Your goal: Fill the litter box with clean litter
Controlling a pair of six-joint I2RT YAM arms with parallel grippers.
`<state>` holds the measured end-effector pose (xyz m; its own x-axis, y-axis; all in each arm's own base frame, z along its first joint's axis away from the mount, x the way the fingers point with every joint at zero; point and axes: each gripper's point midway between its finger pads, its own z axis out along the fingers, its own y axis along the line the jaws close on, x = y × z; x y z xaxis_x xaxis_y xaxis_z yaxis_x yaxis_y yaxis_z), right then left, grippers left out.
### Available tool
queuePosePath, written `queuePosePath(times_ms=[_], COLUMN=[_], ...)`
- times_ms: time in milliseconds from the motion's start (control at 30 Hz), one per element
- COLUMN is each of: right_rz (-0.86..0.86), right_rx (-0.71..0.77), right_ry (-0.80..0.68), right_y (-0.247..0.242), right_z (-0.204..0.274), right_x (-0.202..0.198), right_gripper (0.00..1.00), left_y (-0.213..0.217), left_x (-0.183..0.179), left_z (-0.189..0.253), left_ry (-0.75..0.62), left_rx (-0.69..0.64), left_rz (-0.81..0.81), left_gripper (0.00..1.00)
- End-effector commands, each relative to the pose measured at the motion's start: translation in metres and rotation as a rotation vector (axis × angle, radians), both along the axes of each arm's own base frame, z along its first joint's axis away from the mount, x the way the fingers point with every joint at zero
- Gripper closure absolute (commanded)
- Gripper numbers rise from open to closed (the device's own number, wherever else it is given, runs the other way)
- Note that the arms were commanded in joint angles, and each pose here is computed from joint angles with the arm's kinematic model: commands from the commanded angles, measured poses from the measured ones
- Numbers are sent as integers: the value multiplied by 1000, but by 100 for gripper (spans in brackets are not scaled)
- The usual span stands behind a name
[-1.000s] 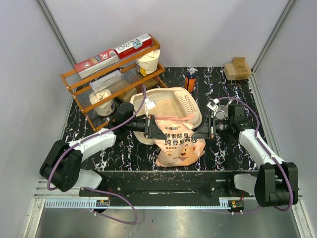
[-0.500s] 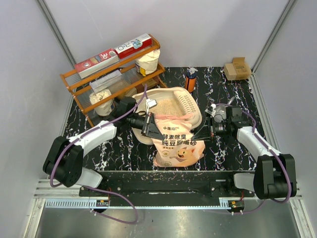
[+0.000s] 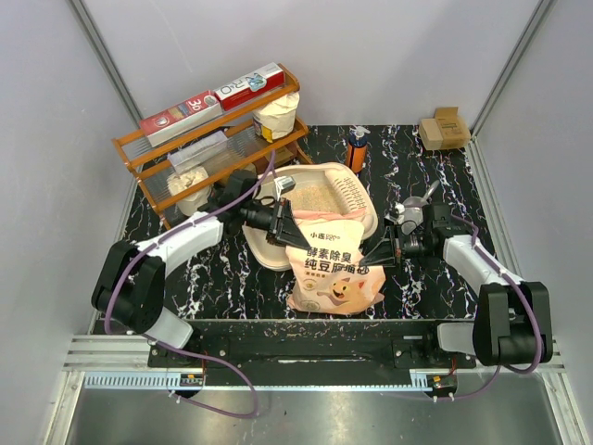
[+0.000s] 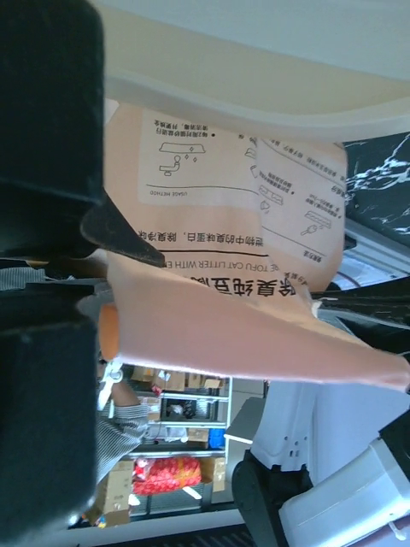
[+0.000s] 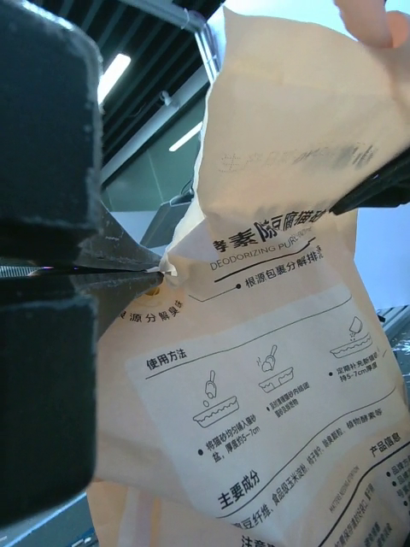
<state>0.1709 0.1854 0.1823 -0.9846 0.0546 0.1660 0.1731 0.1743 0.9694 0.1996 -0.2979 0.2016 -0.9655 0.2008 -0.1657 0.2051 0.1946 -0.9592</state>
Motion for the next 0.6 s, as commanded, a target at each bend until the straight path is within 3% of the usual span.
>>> queuePosePath(times_ms=[0,67,133,167,233,400,467,500,567], right_rz=[26,21,21,21,18,1,-5,-6,-6], right_rx=[100,102,112,110,104,74,65,64,63], right_ry=[130,186,205,193,180,186,205,205,201], right_y=[0,0,0,0,0,1,1,1,1], right_z=[21,20,23,25,26,24,21,20,22], right_x=[-6,-4,-3,-2,-1,1,2,3,7], right_gripper=[100,100,100,100,100,100,100,100,100], left_y=[4,6,10,10,20,41,44,42,24], left_x=[20,22,25,28,35,47,43,43,21], left_z=[10,6,6,14,20,62,72,74,81], left_ry=[-72,-91,-90,-119,-228,-722,-915,-1080,-1256], left_rx=[40,73,80,69,92,137,154,146,81], left_rz=[58,80,93,100,115,194,186,120,-29], left_gripper=[90,96,95,83,76,43,38,36,35])
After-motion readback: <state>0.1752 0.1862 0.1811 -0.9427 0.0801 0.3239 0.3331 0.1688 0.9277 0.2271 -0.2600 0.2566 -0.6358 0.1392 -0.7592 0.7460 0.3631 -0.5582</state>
